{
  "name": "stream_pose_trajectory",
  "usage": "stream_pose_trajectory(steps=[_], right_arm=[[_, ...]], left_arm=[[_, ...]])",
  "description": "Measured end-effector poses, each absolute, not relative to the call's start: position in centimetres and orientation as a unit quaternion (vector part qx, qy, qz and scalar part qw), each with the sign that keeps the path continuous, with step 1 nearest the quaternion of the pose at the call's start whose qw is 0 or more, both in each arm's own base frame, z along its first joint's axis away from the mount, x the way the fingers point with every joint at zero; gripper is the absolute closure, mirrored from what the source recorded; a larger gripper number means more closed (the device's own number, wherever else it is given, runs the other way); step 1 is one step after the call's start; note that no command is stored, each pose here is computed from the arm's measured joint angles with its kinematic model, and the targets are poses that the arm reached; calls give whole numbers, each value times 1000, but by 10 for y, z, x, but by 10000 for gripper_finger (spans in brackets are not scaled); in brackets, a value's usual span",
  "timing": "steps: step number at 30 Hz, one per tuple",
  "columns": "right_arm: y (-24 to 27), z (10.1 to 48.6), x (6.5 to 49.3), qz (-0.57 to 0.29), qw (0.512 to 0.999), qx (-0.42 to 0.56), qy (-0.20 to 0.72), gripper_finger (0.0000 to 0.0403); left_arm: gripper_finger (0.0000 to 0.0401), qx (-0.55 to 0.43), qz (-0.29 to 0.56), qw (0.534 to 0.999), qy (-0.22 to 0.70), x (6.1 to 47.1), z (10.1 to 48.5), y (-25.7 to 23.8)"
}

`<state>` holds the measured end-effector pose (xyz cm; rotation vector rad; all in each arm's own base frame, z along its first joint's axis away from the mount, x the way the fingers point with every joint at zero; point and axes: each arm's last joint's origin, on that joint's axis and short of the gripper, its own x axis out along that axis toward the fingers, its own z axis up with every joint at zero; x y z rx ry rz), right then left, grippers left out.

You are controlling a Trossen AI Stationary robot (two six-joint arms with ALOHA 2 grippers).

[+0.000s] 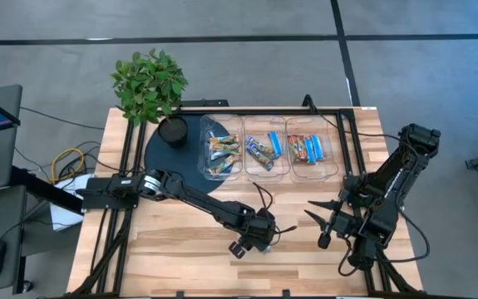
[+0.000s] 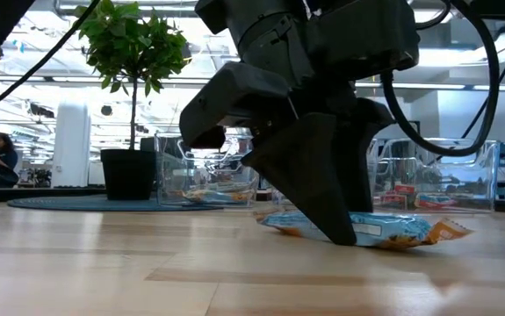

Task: Pick and place Granola Bars by type
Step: Put the yellow granola bar into the left transparent bin

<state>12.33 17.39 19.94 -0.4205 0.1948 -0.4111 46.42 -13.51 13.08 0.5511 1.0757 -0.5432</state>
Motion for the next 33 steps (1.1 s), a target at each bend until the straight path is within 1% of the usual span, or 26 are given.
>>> stream_pose_trajectory(steps=[5, 16, 23, 28, 33], right_arm=[[174, 199, 123, -202, 952, -207, 96, 278], [174, 199, 123, -202, 952, -207, 96, 278], [174, 199, 123, -202, 952, -207, 96, 278], [174, 199, 123, -202, 952, -207, 96, 278], [174, 199, 123, -202, 952, -207, 96, 278]], left_arm=[[271, 247, -263, 788, 499, 464, 131, -135], [273, 260, -249, 778, 514, 465, 141, -140], [274, 320, -209, 755, 533, 462, 152, -145], [274, 355, -182, 747, 532, 460, 154, -150], [274, 407, -135, 735, 526, 457, 155, -160]])
